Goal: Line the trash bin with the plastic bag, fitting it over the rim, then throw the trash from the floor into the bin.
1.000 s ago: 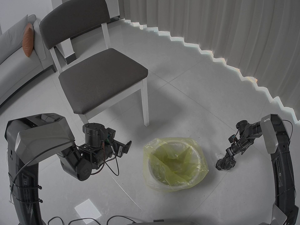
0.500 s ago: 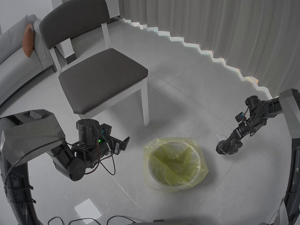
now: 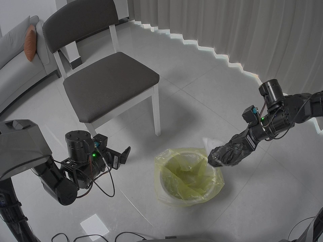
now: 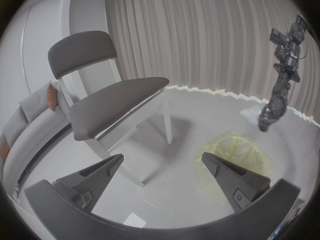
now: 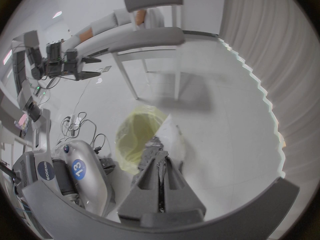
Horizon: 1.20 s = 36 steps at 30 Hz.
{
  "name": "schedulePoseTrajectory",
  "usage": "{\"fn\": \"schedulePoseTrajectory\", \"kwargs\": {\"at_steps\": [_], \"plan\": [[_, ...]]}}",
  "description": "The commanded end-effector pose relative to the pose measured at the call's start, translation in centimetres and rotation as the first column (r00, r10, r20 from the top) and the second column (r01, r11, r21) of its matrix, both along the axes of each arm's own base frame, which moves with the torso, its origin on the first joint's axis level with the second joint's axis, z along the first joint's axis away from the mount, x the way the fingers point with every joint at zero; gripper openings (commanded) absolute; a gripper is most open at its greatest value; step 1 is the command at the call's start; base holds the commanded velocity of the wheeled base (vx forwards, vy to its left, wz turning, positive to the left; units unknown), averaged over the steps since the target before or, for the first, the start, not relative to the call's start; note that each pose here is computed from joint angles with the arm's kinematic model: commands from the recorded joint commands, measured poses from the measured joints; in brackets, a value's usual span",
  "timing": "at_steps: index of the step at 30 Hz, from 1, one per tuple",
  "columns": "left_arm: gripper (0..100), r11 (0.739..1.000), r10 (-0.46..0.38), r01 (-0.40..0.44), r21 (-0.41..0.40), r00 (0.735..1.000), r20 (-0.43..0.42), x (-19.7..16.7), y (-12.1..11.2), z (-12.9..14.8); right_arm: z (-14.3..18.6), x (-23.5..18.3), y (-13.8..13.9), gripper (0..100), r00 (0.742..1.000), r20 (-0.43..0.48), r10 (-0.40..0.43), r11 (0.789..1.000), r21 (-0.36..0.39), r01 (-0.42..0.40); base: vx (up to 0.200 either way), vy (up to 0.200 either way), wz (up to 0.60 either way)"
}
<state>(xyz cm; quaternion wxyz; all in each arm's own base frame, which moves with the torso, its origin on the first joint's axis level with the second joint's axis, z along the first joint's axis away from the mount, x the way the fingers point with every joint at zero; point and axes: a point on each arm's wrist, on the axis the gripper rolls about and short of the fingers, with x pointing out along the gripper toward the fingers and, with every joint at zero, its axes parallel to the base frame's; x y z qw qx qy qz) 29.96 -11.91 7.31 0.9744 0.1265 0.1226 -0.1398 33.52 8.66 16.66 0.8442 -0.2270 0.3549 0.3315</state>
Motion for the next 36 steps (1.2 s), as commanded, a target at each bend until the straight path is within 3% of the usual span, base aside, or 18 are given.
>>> {"fn": "schedulePoseTrajectory", "kwargs": {"at_steps": [1, 12, 16, 25, 36], "plan": [[100, 1.0, 0.029, -0.029, -0.008, 1.0, 0.005, -1.4, 0.2, 0.5, 0.5, -3.2, 3.8, 0, 0.994, 0.008, 0.108, 0.994, -0.009, -0.108, 0.0, 0.0, 0.0], [100, 0.996, 0.064, -0.063, -0.061, 0.998, 0.017, -1.8, 1.4, 1.4, -5.3, -2.4, 8.4, 0, 0.984, -0.071, 0.161, 0.987, -0.003, -0.162, 0.0, 0.0, 0.0], [100, 0.992, 0.058, -0.054, -0.111, 0.998, 0.037, -2.1, 1.4, 1.4, -6.9, -1.7, 9.0, 0, 0.981, -0.103, 0.165, 0.986, -0.013, -0.167, 0.0, 0.0, 0.0], [100, 0.99, 0.061, -0.052, -0.13, 0.996, 0.068, -3.8, 2.2, 1.5, -10.9, 1.0, 10.1, 0, 0.977, -0.147, 0.154, 0.987, -0.027, -0.159, 0.0, 0.0, 0.0], [100, 0.988, 0.072, -0.064, -0.142, 0.996, 0.047, -4.4, 3.2, 1.1, -11.4, 0.9, 13.1, 0, 0.967, -0.131, 0.217, 0.975, -0.024, -0.222, 0.0, 0.0, 0.0]]}}
